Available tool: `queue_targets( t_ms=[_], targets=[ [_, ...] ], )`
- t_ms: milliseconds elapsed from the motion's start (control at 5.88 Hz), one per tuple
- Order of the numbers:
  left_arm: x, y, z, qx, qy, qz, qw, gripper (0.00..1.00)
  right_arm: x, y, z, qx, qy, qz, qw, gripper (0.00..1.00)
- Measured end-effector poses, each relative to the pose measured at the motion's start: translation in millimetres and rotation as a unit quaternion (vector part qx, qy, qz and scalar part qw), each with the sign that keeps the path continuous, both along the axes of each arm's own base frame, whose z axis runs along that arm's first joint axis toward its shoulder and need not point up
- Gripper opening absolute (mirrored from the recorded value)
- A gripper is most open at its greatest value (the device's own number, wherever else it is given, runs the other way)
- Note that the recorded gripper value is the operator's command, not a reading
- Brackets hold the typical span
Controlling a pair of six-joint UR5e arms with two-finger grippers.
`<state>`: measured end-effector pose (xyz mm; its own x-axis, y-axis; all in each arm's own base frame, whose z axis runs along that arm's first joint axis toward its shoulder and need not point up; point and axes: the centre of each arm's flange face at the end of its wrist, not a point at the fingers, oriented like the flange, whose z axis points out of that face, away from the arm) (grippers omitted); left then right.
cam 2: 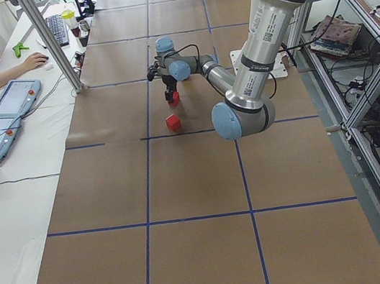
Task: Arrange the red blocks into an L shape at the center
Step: 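Reach the left gripper to the nearer-center red cube and grasp it, then carry the cube with the left gripper beside the center cube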
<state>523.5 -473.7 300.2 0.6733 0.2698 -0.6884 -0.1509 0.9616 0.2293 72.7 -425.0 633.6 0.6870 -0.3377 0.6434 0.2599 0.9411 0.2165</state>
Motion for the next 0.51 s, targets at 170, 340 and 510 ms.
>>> queue_targets(
  t_ms=[170,340,510],
  targets=[
    [-0.3,-2.3,-6.1,-0.003,0.001,-0.004,1.0000,0.07,0.0,0.9,0.9,-0.001,0.000,0.000,1.0000,1.00],
    [1.0,-7.3,-25.7,-0.014,0.002,-0.016,0.9998,0.07,-0.1,2.8,2.5,-0.003,0.000,0.000,1.0000,1.00],
    [9.4,-14.1,-55.4,-0.035,0.005,-0.037,0.9987,0.07,-0.1,4.7,4.1,-0.004,0.000,0.000,1.0000,1.00]
  ],
)
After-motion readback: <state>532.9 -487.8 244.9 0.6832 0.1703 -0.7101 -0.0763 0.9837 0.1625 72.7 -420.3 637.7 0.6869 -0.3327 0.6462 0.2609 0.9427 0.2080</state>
